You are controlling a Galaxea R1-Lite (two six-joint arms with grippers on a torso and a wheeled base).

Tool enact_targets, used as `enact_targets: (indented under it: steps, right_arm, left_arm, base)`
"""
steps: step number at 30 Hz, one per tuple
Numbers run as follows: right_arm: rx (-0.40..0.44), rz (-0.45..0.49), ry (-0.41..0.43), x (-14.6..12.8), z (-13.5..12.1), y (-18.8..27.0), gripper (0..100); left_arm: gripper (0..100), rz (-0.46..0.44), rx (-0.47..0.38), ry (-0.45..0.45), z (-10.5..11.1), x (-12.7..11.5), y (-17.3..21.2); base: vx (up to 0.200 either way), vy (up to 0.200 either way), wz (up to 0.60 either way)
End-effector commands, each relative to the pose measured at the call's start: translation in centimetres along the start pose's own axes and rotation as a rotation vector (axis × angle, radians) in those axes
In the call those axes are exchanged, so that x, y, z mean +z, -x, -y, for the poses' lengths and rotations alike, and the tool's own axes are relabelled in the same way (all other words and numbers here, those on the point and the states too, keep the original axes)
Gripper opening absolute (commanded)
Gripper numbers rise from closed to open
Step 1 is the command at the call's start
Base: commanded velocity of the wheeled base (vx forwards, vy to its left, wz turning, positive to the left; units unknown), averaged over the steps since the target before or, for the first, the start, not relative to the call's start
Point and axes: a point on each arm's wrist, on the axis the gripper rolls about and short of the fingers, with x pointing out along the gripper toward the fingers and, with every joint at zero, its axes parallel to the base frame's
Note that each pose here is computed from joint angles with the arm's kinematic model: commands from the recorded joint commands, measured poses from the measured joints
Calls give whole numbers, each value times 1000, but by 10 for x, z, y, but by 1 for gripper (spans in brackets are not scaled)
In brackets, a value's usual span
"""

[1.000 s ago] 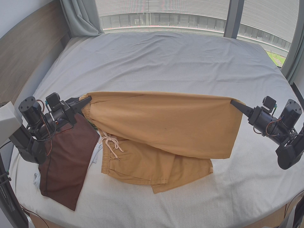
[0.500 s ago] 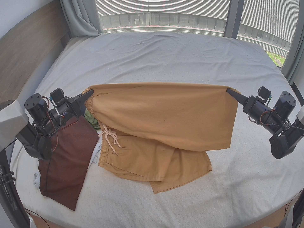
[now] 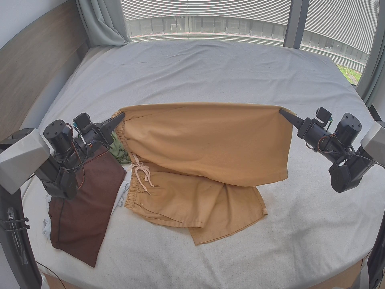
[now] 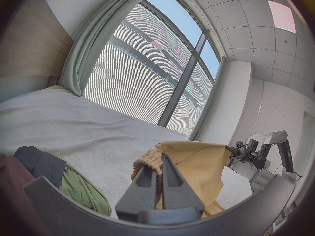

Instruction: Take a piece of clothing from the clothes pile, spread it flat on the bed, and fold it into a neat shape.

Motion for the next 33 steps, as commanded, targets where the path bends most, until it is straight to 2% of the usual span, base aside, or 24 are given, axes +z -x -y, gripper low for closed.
enact_targets:
  steps: [1, 12, 20, 23, 33]
  right_arm:
    - [-6, -10, -9, -10, 14, -7, 0]
    - [-8, 29, -20, -9, 40, -20, 0]
    - [-17, 24, -29, -20, 59, -28, 0]
    - [-16, 20, -31, -27, 67, -32, 0]
    - [-23, 11, -41, -36, 82, -43, 0]
  left_arm:
    - [0, -8, 8, 14, -8, -12, -4]
    - [0, 23, 18, 88, -14, -30, -27]
    - [0, 37, 2, 121, -25, -46, -42]
    - [0, 60, 28, 132, -32, -53, -47]
    - [0, 86, 22, 165, -42, -61, -55]
  base:
    - [0, 0, 0]
    - [0, 0, 0]
    - [0, 0, 0]
    - [0, 0, 0]
    - [0, 0, 0]
